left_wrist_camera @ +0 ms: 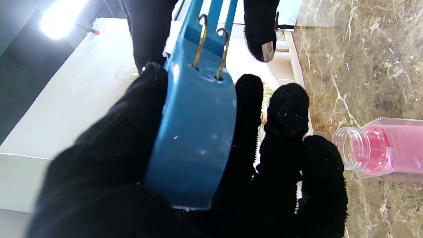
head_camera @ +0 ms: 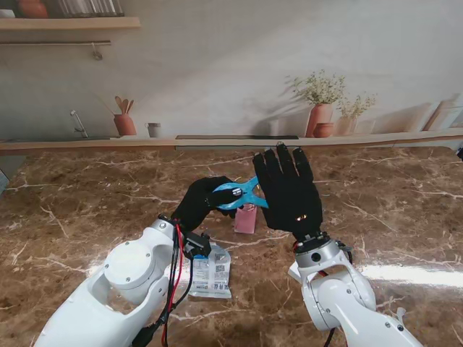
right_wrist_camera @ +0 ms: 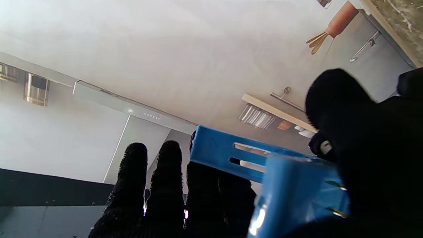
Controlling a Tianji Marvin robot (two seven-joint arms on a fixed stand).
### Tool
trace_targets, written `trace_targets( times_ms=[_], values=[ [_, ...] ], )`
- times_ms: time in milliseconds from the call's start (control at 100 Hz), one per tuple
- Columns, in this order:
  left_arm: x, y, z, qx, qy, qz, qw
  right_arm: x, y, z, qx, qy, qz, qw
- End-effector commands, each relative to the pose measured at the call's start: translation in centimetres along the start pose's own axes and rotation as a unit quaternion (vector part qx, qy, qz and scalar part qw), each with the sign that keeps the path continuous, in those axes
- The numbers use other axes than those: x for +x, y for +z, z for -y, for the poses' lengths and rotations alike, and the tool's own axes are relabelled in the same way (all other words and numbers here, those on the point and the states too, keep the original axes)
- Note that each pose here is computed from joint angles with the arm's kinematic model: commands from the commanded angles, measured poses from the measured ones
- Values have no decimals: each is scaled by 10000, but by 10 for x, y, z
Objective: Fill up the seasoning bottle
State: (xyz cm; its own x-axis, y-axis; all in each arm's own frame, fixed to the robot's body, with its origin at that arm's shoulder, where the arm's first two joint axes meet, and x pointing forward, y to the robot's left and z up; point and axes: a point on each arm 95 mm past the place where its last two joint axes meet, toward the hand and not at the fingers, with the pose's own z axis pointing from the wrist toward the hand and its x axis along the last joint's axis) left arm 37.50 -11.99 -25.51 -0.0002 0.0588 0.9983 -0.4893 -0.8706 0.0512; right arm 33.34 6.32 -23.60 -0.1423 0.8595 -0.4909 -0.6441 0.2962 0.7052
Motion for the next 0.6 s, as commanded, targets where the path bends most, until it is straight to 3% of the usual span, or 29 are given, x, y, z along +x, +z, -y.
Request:
trace_targets(
  times_ms=[0,360,590],
  values=[
    [0,-2,-2,-61,-84,26,9999,-1,-2,4,40,-49,16,10000],
    [-2,-4,-1,-141,-102,46,9998,-5,1,5,-404,-117,43,9991],
    [-3,-5,-1,-171,-96,38,9998,-6,3,6,-500,-132,100,9986]
  ],
)
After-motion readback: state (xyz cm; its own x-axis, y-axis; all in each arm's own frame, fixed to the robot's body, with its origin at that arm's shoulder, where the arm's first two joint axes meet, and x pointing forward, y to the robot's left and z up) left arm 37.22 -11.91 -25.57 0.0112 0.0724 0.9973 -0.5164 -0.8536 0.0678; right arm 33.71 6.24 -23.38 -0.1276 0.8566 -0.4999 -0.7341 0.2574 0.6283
